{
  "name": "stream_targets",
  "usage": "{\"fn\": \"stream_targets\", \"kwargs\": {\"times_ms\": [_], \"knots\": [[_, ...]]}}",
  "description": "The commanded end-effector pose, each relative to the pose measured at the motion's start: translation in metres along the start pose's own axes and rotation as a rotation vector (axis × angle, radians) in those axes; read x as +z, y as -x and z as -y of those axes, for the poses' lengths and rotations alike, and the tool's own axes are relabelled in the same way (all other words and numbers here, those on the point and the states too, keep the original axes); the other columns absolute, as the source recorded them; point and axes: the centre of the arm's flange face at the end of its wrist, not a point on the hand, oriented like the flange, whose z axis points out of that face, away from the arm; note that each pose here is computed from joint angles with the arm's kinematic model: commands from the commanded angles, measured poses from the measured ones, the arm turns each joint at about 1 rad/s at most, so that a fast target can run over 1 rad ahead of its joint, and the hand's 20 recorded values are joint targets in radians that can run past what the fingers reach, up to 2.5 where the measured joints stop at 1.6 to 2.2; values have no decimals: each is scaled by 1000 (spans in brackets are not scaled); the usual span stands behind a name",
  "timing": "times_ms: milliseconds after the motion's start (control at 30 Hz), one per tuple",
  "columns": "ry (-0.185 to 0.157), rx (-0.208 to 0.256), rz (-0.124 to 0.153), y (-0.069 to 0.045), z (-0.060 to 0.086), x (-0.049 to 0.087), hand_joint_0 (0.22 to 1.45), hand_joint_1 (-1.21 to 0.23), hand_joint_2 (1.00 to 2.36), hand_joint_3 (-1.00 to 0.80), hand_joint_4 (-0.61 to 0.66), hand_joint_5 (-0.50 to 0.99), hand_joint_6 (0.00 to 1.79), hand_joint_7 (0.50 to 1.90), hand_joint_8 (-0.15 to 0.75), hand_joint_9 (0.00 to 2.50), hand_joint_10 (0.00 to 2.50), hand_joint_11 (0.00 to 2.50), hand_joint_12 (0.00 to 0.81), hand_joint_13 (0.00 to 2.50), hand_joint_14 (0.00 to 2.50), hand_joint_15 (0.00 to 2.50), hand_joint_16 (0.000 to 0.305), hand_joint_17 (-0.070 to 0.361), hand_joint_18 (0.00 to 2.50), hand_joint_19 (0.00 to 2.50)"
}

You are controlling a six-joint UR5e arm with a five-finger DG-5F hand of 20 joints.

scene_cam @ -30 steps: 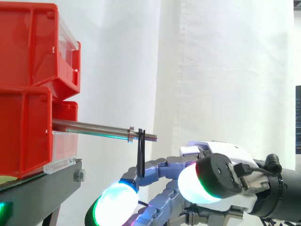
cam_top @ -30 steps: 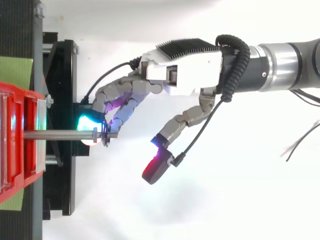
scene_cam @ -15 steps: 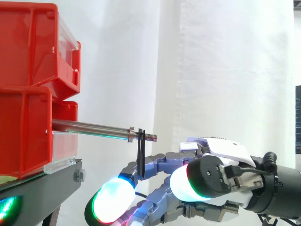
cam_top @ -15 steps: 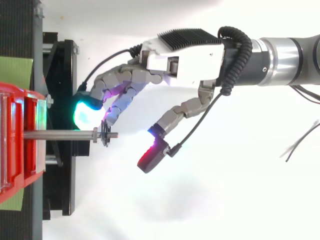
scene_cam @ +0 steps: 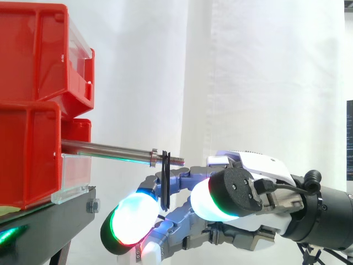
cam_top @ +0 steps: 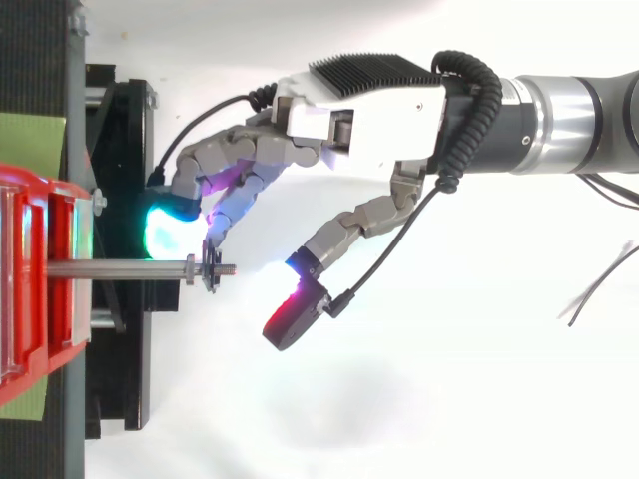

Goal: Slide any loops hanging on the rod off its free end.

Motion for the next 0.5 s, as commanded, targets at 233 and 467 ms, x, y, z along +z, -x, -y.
{"fn": "stream_targets", "kwargs": {"times_ms": [233, 467], "knots": [[4, 30, 8, -1, -5, 6, 608, -690, 1000, -496, 309, -82, 503, 1081, 288, 903, 5, 193, 296, 758, 5, 130, 28, 63, 571, 126], [-5, 48, 9, 1, -7, 8, 611, -692, 1002, -472, 259, -65, 502, 1250, 288, 905, 6, 201, 298, 762, 7, 135, 28, 64, 571, 129]]}}
